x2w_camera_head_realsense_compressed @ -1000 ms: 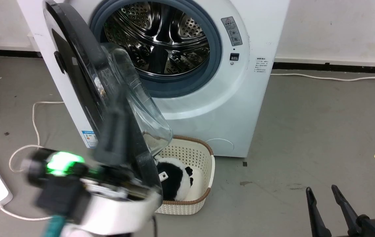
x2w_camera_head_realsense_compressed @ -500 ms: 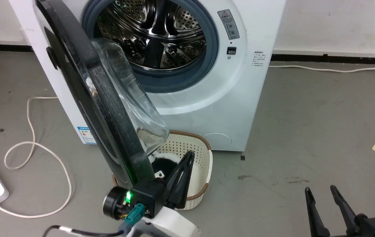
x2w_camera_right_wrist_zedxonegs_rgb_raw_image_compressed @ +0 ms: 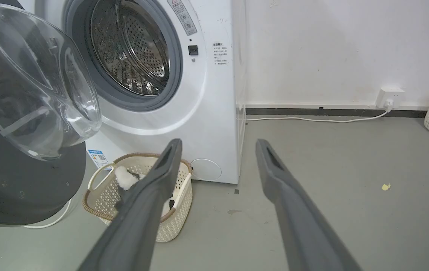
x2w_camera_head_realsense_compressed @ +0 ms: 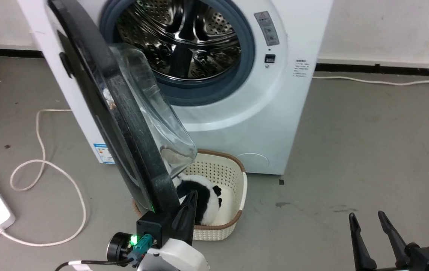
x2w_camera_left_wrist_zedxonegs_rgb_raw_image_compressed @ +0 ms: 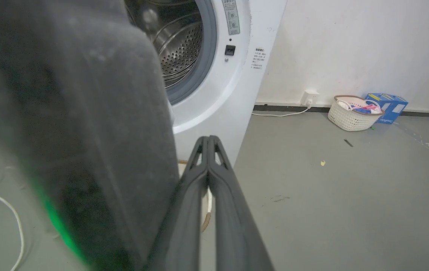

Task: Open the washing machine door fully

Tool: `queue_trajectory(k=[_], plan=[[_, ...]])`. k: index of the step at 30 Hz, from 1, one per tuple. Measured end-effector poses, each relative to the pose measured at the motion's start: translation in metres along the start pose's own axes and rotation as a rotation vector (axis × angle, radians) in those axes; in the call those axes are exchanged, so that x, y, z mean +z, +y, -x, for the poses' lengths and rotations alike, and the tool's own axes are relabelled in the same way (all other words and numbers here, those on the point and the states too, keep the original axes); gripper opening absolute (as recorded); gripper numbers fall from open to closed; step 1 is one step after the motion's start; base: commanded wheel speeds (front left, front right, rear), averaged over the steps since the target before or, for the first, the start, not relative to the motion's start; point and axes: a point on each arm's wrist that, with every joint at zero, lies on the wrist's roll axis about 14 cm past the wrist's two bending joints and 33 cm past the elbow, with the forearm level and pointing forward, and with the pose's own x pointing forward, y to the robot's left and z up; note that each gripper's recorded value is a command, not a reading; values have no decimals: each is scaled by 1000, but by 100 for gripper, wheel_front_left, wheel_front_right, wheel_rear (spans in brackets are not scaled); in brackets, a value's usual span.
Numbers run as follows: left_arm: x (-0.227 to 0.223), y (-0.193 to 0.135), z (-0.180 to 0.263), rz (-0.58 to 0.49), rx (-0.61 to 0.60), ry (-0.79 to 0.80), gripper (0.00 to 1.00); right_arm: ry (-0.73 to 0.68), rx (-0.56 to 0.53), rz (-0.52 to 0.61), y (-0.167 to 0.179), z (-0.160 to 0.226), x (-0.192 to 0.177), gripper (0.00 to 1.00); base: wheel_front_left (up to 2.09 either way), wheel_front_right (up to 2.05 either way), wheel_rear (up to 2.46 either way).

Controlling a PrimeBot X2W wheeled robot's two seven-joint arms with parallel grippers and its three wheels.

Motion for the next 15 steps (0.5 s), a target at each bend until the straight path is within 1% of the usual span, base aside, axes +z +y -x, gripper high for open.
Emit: queue_trajectory(k=[8,15], plan=[[6,19,15,-10,58,-20,0,-9,63,-2,19,-7,3,100,0,0,0],[9,46,39,-13,150,-30,0,-8,150,-8,47,-17,3,100,0,0,0]])
